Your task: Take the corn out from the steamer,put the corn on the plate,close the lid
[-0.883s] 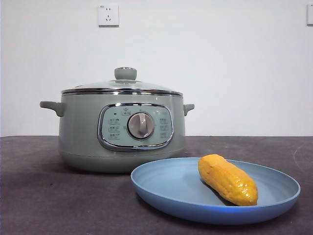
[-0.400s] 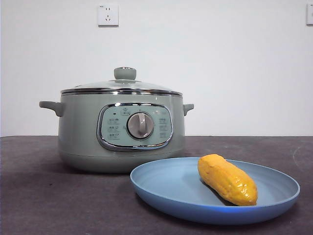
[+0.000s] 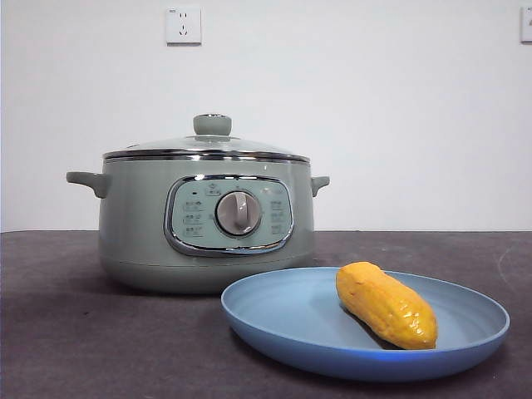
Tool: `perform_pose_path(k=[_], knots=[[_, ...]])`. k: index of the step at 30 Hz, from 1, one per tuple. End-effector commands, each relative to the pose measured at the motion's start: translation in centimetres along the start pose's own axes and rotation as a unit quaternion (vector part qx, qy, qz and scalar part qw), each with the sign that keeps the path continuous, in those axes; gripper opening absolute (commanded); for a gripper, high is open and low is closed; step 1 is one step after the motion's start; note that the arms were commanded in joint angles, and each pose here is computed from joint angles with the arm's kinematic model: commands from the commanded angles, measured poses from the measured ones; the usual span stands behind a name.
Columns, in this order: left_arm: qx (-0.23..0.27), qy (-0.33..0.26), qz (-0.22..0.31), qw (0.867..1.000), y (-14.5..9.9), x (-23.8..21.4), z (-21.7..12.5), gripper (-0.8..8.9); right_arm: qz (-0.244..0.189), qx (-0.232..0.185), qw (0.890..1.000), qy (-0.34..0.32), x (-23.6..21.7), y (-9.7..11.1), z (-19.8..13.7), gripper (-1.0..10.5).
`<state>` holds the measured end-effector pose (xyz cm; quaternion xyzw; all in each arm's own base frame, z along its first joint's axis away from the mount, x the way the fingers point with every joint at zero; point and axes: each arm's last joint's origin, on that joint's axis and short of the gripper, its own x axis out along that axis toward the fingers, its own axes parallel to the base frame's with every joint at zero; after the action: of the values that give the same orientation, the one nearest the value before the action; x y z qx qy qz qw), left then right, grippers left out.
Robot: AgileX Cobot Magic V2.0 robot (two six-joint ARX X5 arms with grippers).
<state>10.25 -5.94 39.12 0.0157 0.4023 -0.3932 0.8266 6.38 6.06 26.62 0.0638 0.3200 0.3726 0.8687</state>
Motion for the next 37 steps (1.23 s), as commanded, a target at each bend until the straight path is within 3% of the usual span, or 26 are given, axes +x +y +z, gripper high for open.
perform_pose_path(k=[1,9,14,25,29,31,32,34,37], knots=[[0.001,-0.001,0.0,1.0,0.1,0.1,0.0,-0.04,0.0,-0.001,1.0,-0.004,0.0,0.0,0.1,0.0],[0.002,-0.002,0.001,1.0,0.1,0.1,0.0,-0.04,0.0,-0.001,1.0,-0.004,0.0,0.0,0.1,0.0],[0.016,-0.003,0.051,0.999,0.4,0.1,0.1,-0.04,0.0,-0.001,1.0,-0.004,0.0,0.0,0.1,0.0],[0.001,0.025,0.064,0.998,0.4,-0.2,-0.7,-0.04,0.0,-0.001,1.0,-0.003,0.0,0.0,0.1,0.0],[-0.01,0.01,0.082,0.997,0.5,-0.9,-1.1,-0.04,0.0,-0.001,1.0,-0.003,0.0,0.0,0.1,0.0],[-0.004,-0.028,0.101,0.994,0.5,-1.7,-1.1,-0.04,0.0,-0.001,1.0,-0.003,0.0,0.0,0.1,0.0],[0.006,-0.064,0.114,0.991,0.6,-2.2,-0.8,-0.04,0.0,-0.001,1.0,-0.004,0.0,0.0,0.1,0.0],[0.05,-0.17,0.151,0.973,0.4,-3.9,0.1,-0.04,0.0,-0.001,1.0,-0.003,0.0,0.0,0.1,0.0],[0.101,-0.294,0.205,0.928,-0.3,-6.5,0.7,-0.04,0.0,-0.001,1.0,-0.004,0.0,0.0,0.1,0.0]])
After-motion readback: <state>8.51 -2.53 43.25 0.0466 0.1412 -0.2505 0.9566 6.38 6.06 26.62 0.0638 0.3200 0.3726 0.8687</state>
